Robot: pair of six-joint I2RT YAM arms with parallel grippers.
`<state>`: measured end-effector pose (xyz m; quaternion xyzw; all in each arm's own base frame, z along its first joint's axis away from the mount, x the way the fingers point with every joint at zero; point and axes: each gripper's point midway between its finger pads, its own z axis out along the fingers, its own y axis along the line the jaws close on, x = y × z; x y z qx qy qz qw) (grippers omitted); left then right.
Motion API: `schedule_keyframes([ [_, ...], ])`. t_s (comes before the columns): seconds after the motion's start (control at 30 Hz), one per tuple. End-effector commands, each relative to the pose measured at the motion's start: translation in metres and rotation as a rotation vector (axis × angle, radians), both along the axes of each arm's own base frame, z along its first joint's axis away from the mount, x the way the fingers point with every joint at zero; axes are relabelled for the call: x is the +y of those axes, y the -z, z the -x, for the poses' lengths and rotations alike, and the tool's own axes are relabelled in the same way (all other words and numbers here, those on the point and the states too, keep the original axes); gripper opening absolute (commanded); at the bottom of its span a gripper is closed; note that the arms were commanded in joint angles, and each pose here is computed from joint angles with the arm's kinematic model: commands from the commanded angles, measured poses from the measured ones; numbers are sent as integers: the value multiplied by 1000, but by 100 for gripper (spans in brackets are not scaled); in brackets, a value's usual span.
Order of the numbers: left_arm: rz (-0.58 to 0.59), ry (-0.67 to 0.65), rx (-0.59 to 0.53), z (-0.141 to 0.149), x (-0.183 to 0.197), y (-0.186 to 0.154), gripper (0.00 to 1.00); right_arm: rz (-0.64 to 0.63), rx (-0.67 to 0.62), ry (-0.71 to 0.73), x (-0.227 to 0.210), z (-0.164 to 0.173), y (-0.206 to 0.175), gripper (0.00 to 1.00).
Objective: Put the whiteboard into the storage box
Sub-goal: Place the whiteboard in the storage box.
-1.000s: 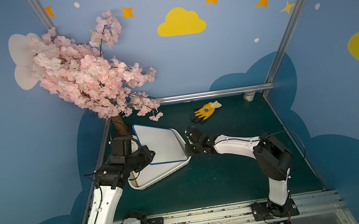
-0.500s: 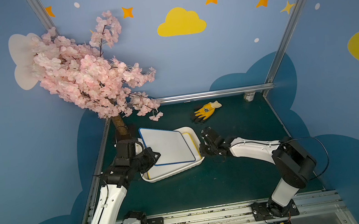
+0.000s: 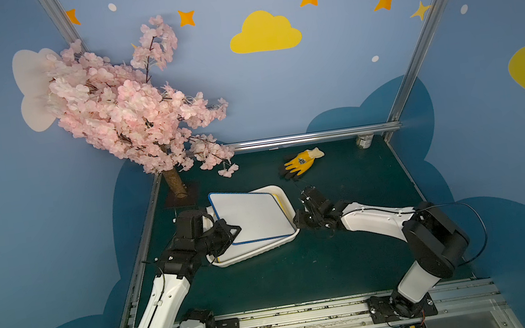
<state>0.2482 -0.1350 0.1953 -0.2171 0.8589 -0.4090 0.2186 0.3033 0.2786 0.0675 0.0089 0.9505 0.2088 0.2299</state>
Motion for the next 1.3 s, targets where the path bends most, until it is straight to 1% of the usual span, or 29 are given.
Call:
schedule_keyframes([
  [0.0, 40, 65, -111, -5, -11, -21, 3, 37, -6, 44, -21, -2, 0, 48],
  [0.1, 11, 85, -110, -2, -9, -10, 4, 29, -21, 34, -21, -3, -4, 51],
  [0.2, 17, 97, -98, -2, -8, 2, 6, 22, -34, 20, -20, -3, -9, 53],
  [0.43, 5, 94, -39, -7, 10, 25, 17, -17, -76, -10, -16, -3, -19, 57],
  [0.6, 10, 70, 8, -13, 24, 37, 30, -39, -85, -26, -11, -3, -28, 57],
  [0.67, 21, 52, 31, -12, 30, 42, 47, -52, -93, -26, -10, -3, -31, 58],
  [0.83, 30, 9, 87, -14, 41, 53, 48, -65, -103, -24, -11, -1, -29, 58],
  [1.1, 32, -44, 225, -12, 51, 80, 51, -55, -93, -40, -11, 1, -13, 60],
  [1.27, 30, -42, 292, -8, 52, 92, 60, -29, -101, -51, -14, 0, -9, 63],
])
